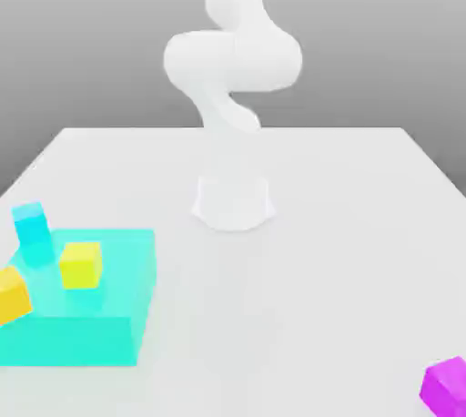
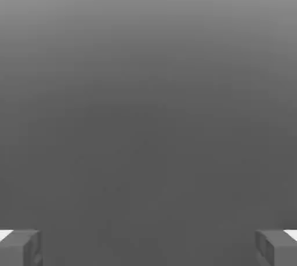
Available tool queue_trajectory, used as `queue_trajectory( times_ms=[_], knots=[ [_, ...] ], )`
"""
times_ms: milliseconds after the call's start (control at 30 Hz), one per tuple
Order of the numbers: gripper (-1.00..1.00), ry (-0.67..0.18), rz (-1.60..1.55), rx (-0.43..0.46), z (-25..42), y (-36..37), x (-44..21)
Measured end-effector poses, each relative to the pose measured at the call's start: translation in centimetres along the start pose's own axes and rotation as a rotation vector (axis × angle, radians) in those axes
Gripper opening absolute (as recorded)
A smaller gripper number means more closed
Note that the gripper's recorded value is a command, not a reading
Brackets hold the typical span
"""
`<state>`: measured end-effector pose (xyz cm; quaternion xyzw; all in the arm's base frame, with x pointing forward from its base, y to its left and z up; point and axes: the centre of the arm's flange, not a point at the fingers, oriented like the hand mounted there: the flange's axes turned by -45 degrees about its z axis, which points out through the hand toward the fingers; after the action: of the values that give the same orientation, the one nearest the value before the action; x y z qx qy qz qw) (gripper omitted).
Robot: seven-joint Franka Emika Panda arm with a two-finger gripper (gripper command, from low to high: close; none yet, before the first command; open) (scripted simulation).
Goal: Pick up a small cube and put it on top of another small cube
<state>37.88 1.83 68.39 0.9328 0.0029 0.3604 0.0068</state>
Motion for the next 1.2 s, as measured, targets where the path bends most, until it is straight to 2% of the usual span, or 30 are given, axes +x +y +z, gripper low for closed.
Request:
queue_trajectory(
  times_ms=[233, 500, 1000, 1133, 1167, 1200],
  knots=[
    [0.00, -0.172, -0.080, -0.012, 11.9, -5.8, -0.4],
    [0.00, -0.357, -0.177, 0.007, 24.4, -12.8, -4.9],
    [0.00, -0.696, -0.335, 0.134, 41.3, -26.0, -23.0],
    [0.00, -0.724, -0.342, 0.149, 45.4, -27.1, -27.7],
    [-1.00, -0.725, -0.343, 0.149, 46.4, -27.2, -28.7],
    [-1.00, -0.725, -0.343, 0.149, 46.4, -27.2, -28.7]
  ],
)
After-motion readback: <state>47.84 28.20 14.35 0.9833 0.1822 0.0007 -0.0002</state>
